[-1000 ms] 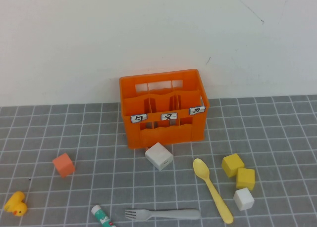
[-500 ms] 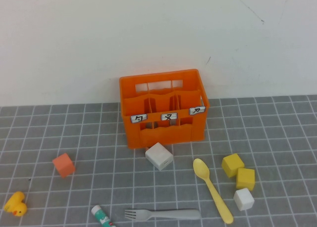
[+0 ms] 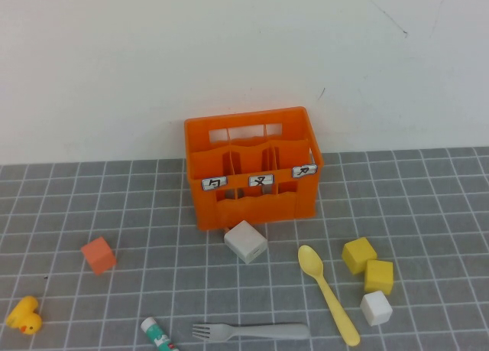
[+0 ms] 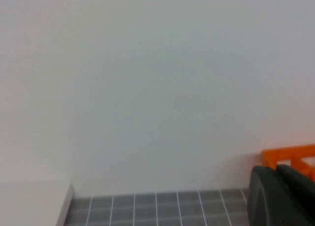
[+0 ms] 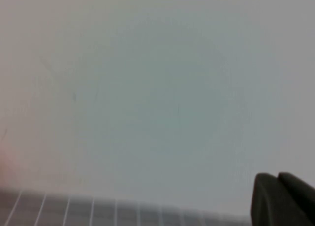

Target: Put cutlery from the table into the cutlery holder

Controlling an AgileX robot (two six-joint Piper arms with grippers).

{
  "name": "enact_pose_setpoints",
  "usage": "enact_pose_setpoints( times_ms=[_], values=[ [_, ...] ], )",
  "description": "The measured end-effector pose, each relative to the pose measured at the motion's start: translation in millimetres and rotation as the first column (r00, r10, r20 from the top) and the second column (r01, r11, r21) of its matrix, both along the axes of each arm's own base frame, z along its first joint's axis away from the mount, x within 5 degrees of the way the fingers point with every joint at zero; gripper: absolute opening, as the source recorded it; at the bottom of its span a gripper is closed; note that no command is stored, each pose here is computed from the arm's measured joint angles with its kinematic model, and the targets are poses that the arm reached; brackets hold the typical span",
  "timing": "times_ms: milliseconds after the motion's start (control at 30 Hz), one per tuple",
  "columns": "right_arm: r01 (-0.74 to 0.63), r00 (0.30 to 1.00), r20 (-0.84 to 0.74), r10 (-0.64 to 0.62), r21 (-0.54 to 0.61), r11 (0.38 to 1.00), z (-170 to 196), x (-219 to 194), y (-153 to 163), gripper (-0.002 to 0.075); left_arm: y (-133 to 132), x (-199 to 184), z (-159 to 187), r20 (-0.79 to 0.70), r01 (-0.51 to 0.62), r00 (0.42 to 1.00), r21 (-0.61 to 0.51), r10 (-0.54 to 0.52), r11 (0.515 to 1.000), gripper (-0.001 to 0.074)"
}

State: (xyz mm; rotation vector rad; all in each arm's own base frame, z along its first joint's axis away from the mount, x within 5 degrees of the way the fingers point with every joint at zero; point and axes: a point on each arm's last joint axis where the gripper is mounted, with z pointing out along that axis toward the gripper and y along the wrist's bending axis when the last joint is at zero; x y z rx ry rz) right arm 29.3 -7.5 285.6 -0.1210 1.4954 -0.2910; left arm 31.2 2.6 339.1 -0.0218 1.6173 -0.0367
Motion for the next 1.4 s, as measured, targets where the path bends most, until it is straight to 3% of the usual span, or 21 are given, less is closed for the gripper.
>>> enact_pose_setpoints(
  times_ms=[167,400,567,767,933,1133,1400],
  values=[
    [-0.019,0.941,-0.336,0.048,0.089,0.996,-3,12,3,-0.0002,-1,14,-9,-0.060,0.000,0.998,-0.019,-0.001,1.000,-0.0001],
    [-0.287,0.698,-0.639,0.324,0.166,0.944,-2,56,28,-0.0002,-6,40,-40,-0.243,0.010,0.969,-0.116,-0.038,0.993,-0.0001],
    [-0.416,0.535,-0.719,0.443,0.232,0.879,-11,101,39,-0.0002,-10,55,-55,-0.401,-0.003,0.914,-0.158,-0.061,0.987,-0.0001],
    [-0.505,0.380,-0.784,0.491,0.269,0.820,-31,150,53,-0.0002,-12,64,-61,-0.457,-0.011,0.886,-0.190,-0.078,0.982,-0.0001],
    [-0.595,0.254,-0.812,0.526,0.298,0.747,-47,184,95,-0.0002,-13,66,-72,-0.471,-0.019,0.878,-0.199,-0.079,0.980,-0.0001],
    [-0.687,0.162,-0.842,0.514,0.278,0.671,-64,212,158,-0.0002,-15,66,-78,-0.476,-0.025,0.874,-0.247,-0.099,0.969,-0.0001],
    [-0.689,0.060,-0.901,0.430,0.274,0.671,-114,250,182,0.0001,-15,66,-81,-0.488,-0.028,0.867,-0.254,-0.102,0.967,-0.0001]
  ],
)
